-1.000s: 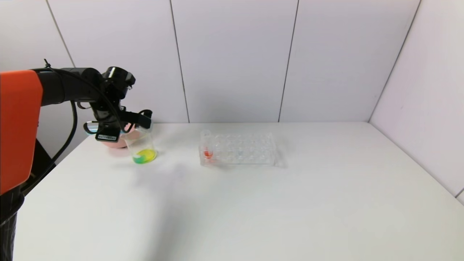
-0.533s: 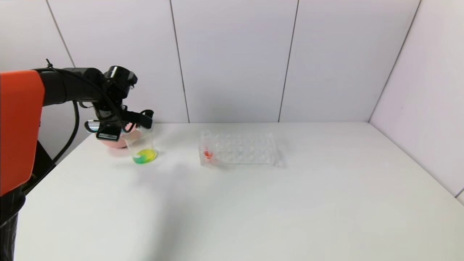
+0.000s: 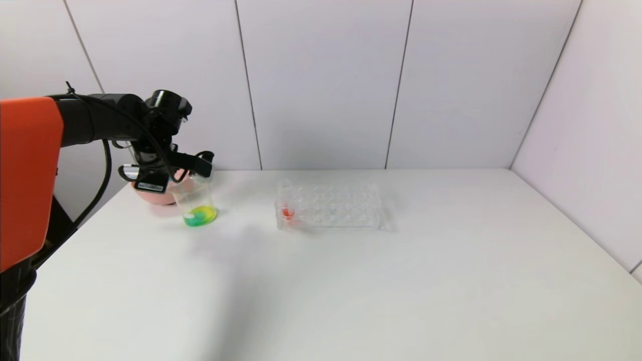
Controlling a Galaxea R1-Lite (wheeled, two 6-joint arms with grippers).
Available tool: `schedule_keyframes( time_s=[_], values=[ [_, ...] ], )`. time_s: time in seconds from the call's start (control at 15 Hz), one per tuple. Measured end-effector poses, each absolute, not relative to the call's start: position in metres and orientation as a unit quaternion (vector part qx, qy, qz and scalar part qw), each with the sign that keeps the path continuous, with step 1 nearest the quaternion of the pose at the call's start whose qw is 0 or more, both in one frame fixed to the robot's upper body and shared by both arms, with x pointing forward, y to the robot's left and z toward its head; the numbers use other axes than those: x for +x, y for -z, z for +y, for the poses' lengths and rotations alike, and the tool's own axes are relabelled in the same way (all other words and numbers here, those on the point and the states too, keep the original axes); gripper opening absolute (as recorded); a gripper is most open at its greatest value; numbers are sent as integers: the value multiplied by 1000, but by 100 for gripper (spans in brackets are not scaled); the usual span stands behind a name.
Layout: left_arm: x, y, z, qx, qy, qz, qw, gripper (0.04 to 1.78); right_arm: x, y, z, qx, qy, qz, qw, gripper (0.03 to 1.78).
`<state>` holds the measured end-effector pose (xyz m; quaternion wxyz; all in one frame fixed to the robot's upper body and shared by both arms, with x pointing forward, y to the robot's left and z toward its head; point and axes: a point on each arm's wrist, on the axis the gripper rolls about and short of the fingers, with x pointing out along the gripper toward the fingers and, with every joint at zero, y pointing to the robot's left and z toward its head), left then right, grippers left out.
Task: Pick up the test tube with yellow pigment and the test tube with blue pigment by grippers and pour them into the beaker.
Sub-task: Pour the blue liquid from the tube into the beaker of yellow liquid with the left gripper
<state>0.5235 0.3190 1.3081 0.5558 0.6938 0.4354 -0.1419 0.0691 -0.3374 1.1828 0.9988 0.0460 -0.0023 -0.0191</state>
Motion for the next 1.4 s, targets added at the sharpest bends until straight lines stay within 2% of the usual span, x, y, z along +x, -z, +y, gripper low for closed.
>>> schedule_keyframes(
  time_s=[1.4],
  values=[
    [524,-1310,311,716,123,440,528,53,69,-1183,-337,46,19,-2,999,171]
  ],
)
